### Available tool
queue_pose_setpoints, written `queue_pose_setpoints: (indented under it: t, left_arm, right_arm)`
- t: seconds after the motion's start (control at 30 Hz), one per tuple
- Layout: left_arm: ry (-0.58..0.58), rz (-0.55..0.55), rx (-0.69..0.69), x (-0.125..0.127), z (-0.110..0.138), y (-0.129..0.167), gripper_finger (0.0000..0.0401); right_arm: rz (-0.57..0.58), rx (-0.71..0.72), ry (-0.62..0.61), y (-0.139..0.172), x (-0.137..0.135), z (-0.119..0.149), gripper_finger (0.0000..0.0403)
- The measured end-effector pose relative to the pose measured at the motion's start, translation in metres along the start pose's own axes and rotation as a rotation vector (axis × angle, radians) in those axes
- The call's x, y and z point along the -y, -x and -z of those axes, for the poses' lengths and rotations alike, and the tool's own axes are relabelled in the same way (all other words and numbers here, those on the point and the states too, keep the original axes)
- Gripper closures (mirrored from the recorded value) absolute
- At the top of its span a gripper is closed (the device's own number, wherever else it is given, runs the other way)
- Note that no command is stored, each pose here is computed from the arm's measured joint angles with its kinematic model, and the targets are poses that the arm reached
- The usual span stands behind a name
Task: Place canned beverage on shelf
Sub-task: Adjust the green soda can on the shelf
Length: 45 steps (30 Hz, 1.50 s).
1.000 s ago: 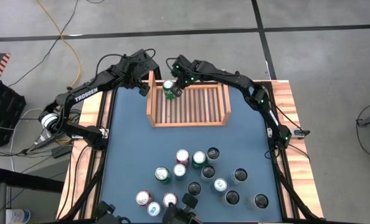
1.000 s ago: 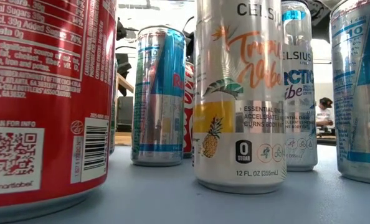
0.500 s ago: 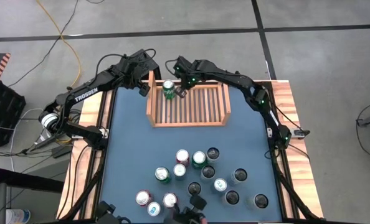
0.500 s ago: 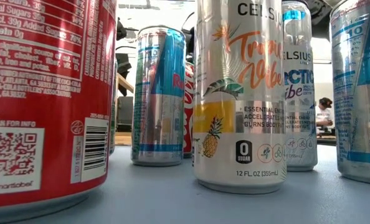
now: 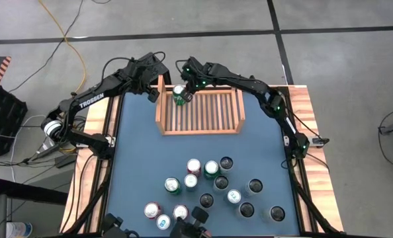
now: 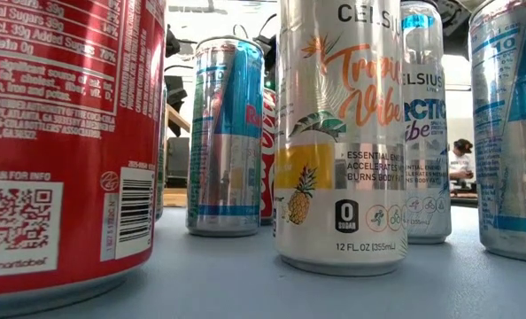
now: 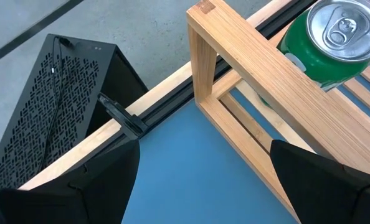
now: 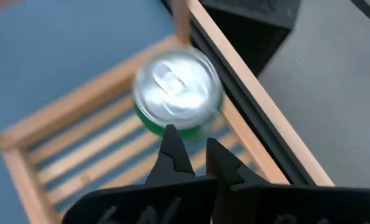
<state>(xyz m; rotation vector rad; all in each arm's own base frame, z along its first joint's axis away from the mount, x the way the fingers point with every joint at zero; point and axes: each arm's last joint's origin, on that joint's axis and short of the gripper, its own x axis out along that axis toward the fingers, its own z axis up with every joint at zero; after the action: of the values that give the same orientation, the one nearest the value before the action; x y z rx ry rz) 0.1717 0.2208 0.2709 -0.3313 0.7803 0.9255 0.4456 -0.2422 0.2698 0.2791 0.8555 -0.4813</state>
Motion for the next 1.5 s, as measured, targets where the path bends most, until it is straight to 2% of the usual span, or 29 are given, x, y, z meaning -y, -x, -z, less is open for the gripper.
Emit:
queue_pose_setpoints:
  t: [0.17, 0.27, 0.47, 0.53, 0.63, 0.77, 0.83, 0.9, 1.07, 1.13, 1.2, 1.33, 1.5]
  left_arm:
    - [-0.004, -0.001, -0.008, 0.000, 0.000, 0.000, 0.0053]
    - [-0.020, -0.014, -0.028, -0.003, -0.004, 0.011, 0.0053]
    - [0.009, -0.050, 0.054, -0.008, -0.030, 0.062, 0.0053]
    - [0.018, -0.048, 0.125, -0.010, -0.040, 0.077, 0.0053]
    - [0.044, 0.011, 0.268, -0.009, -0.057, 0.093, 0.0053]
    - [0.087, 0.084, 0.424, -0.006, -0.075, 0.107, 0.0053]
    - [0.085, 0.144, 0.459, -0.002, -0.079, 0.106, 0.0053]
    - [0.077, 0.240, 0.457, 0.002, -0.082, 0.099, 0.0053]
    - [0.006, 0.647, 0.392, 0.019, -0.090, 0.062, 0.0053]
    - [-0.017, 0.721, 0.334, 0.031, -0.090, 0.041, 0.0056]
    - [-0.091, 0.703, 0.302, 0.044, -0.087, 0.022, 0.0065]
    - [-0.293, 0.550, 0.277, 0.068, -0.086, -0.008, 0.0080]
    - [-0.554, 0.394, 0.126, 0.098, -0.087, -0.029, 0.0082]
  right_arm:
    - [-0.040, 0.061, 0.004, 0.003, -0.001, -0.006, 0.0403]
    - [-0.040, 0.055, 0.020, 0.022, -0.002, -0.008, 0.0403]
    - [-0.018, -0.005, 0.106, 0.079, -0.012, -0.006, 0.0403]
    - [-0.012, -0.037, 0.151, 0.100, -0.017, -0.002, 0.0403]
    - [0.025, -0.040, 0.212, 0.143, -0.024, 0.003, 0.0403]
    - [0.167, -0.015, 0.219, 0.200, -0.023, 0.011, 0.0403]
    - [0.229, 0.000, 0.206, 0.224, -0.023, 0.016, 0.0403]
    - [0.270, 0.025, 0.202, 0.249, -0.022, 0.022, 0.0403]
    - [0.338, 0.090, 0.144, 0.302, -0.016, 0.039, 0.0403]
    - [0.351, 0.108, 0.121, 0.317, -0.014, 0.045, 0.0403]
    - [0.353, 0.113, 0.105, 0.328, -0.012, 0.051, 0.0403]
    - [0.361, 0.104, 0.078, 0.345, -0.010, 0.062, 0.0403]
    - [0.369, 0.067, 0.060, 0.351, -0.009, 0.070, 0.0403]
